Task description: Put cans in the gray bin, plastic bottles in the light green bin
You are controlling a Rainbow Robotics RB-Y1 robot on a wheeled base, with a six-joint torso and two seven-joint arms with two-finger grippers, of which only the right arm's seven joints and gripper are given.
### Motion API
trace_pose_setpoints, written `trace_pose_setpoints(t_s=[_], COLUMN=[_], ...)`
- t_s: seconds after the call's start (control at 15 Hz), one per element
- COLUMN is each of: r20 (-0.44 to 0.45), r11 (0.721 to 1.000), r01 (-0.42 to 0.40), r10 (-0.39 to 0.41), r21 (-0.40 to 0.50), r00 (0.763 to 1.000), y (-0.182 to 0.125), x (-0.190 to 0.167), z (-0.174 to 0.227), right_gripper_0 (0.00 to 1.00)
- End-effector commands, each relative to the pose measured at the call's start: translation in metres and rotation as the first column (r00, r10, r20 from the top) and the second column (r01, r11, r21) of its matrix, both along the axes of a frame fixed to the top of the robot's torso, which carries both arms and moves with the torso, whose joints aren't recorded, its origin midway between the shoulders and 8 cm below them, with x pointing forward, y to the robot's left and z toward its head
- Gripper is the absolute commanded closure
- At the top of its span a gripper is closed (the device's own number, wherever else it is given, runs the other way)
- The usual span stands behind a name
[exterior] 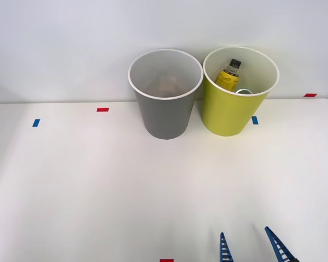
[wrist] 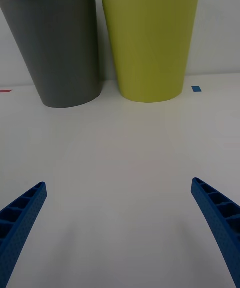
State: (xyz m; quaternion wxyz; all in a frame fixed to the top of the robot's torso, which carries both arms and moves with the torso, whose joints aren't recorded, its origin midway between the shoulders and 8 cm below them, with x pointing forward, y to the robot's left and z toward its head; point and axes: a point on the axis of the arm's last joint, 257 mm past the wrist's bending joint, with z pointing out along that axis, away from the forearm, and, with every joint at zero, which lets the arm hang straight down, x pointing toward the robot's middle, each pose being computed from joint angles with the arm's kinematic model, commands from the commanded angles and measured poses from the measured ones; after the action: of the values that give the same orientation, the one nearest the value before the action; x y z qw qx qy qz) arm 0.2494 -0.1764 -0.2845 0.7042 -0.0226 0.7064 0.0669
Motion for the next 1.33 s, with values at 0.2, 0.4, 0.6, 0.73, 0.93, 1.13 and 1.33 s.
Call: trace_pose_setpoints(t_s=[0.2,0.4,0.6,0.73,0.93,1.13,1.33], r20=[0.000,0.000,0.000,0.000,0.000,0.000,0.000], r11=[1.000,1.000,1.000,1.000,1.000,1.000,1.000], r01=[0.000,0.000,0.000,0.000,0.000,0.000,0.000], r10=[0.000,0.000,0.000,0.000,0.000,0.000,0.000], r21=[0.000,0.000,0.000,0.000,0.000,0.000,0.000], r00=[1.000,1.000,1.000,1.000,1.000,1.000,1.000], y=[0.0000,0.0000,0.0000,0.0000,0.0000,0.0000,0.0000], x=[0.0000,0.0000,0.0000,0.0000,0.0000,0.0000,0.0000], z=[0.0000,0.0000,0.0000,0.0000,0.0000,0.0000,0.0000], right_gripper_0=[0.00,0.00,0.00,0.00,0.00,0.00,0.00])
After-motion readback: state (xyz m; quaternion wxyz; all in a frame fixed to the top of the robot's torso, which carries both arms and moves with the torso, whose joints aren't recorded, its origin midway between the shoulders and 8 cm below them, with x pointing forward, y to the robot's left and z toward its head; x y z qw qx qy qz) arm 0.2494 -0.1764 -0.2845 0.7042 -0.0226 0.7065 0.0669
